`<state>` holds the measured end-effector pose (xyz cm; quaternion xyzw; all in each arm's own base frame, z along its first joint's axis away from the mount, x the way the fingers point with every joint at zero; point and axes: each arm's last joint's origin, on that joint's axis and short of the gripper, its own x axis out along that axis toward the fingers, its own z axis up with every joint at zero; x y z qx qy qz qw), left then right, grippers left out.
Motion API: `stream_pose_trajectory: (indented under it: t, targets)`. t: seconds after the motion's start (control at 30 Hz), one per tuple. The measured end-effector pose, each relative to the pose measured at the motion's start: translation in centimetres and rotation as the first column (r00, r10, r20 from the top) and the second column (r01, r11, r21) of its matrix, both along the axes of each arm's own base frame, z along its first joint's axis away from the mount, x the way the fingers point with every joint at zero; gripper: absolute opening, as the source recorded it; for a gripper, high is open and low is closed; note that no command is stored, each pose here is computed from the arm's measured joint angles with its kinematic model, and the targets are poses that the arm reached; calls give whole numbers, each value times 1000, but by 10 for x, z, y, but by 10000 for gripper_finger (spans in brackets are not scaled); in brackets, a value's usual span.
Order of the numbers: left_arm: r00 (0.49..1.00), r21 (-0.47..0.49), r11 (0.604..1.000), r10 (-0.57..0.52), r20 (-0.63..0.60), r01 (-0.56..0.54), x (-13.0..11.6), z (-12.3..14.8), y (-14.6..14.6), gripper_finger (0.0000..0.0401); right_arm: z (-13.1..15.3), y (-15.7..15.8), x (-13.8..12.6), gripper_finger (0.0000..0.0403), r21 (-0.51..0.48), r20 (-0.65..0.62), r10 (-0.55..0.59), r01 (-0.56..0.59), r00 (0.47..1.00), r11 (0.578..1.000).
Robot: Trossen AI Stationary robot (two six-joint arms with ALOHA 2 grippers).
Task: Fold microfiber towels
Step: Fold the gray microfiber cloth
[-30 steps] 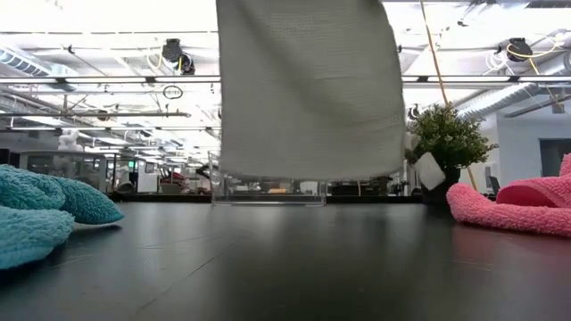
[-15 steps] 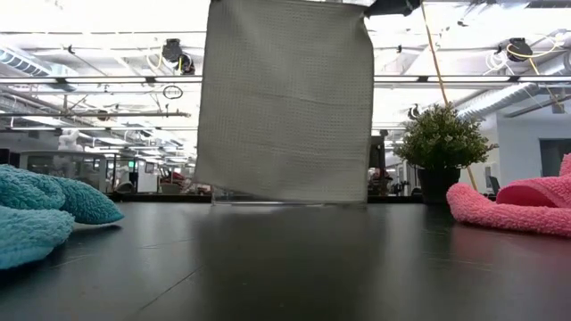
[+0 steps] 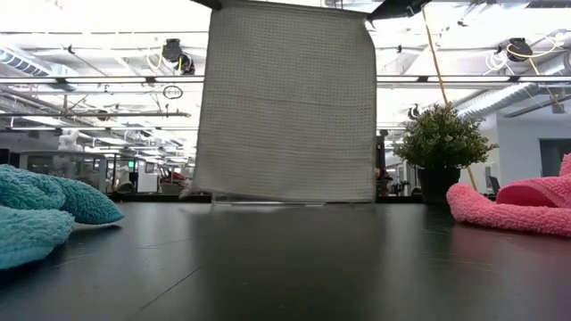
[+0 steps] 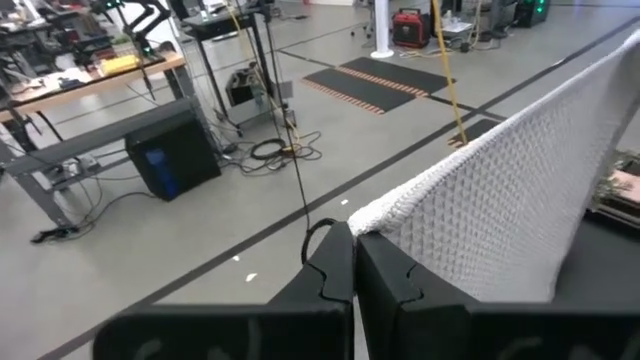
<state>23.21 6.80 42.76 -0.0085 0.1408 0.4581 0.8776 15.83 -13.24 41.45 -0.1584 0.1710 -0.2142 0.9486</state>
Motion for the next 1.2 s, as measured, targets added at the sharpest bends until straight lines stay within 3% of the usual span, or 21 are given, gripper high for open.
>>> stream_pose_trajectory:
  t: [0.43, 0.8, 0.93, 1.2]
  targets:
    - [998, -33, 999, 21, -51, -23, 5, -10, 13, 0, -3, -4, -5, 0, 30, -24, -13, 14, 1000, 999]
    - [997, -130, 991, -12, -78, 2, 10, -22, 10, 0, -18, 8, -3, 0, 208, -116, 17, 8, 993, 978]
    - [995, -196, 981, -31, -97, 12, 9, -29, 1, 0, -23, 19, 3, 0, 290, -123, 76, -37, 989, 956]
    - [991, -350, 936, -80, -111, 36, 8, -42, -31, 0, -63, 45, 21, 0, 502, -170, 198, -88, 965, 860]
